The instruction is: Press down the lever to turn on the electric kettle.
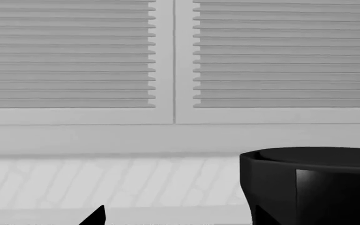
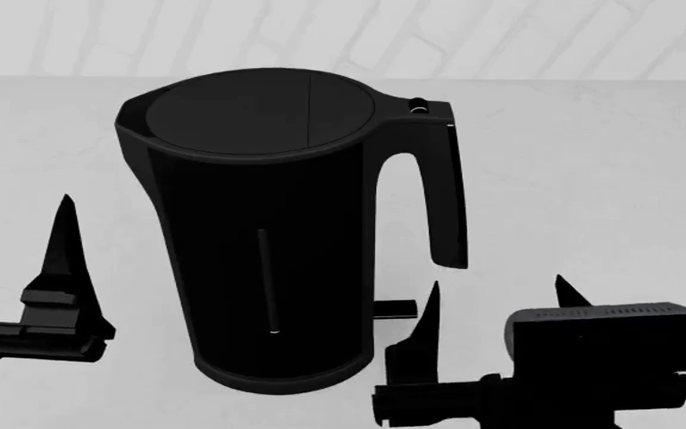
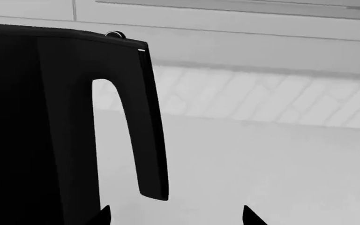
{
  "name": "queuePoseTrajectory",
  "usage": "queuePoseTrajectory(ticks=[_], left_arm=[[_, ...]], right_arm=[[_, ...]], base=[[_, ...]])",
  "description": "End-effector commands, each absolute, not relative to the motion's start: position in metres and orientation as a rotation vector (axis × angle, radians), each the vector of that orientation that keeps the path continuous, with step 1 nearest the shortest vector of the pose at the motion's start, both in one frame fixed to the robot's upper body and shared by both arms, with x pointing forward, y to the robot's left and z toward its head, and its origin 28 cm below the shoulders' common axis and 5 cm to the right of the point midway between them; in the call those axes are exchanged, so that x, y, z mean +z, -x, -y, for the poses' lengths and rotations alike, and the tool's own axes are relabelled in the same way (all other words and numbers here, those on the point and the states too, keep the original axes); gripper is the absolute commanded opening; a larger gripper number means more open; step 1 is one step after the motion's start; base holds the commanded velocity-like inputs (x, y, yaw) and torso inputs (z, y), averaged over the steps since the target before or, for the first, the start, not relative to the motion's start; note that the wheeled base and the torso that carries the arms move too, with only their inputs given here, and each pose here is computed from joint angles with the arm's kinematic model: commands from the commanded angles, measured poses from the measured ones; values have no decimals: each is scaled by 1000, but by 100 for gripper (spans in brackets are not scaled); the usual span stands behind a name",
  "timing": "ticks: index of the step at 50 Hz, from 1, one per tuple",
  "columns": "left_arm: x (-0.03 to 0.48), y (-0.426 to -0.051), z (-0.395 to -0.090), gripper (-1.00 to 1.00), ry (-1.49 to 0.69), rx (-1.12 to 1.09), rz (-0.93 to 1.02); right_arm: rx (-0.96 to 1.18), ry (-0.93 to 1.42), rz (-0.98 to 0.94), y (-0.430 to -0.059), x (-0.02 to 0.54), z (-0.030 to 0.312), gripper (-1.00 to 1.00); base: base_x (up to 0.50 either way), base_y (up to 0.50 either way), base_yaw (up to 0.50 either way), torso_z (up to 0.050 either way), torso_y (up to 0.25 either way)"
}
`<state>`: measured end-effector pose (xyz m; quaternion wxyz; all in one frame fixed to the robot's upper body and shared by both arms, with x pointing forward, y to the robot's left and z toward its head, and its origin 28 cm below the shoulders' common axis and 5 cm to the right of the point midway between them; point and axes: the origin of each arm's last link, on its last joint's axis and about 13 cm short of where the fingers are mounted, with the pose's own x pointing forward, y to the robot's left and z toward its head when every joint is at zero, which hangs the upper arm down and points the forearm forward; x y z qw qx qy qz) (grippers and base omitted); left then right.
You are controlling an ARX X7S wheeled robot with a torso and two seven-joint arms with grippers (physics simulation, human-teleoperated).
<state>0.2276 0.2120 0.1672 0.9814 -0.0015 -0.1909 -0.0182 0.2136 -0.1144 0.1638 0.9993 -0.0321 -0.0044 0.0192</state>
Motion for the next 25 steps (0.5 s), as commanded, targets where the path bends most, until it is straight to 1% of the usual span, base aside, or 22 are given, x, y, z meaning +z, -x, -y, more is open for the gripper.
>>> queuePoseTrajectory(ticks=[1,5,6,21,25], left_arm=[[166,-228,-211,100,-4,-40,384],[167,-229,-211,100,-4,-38,385],[166,-229,-211,100,-4,-42,384],[166,-229,-211,100,-4,-42,384],[167,-229,-210,100,0,-46,381]], right_arm=[[35,28,-56,-213,160,115,100],[52,40,-69,-212,159,115,100],[25,67,-88,-213,159,116,100],[25,67,-88,-213,159,116,100],[26,44,-118,-215,155,118,100]], base=[[0,0,0,0,0],[0,0,0,0,0],[0,0,0,0,0],[0,0,0,0,0],[0,0,0,0,0]])
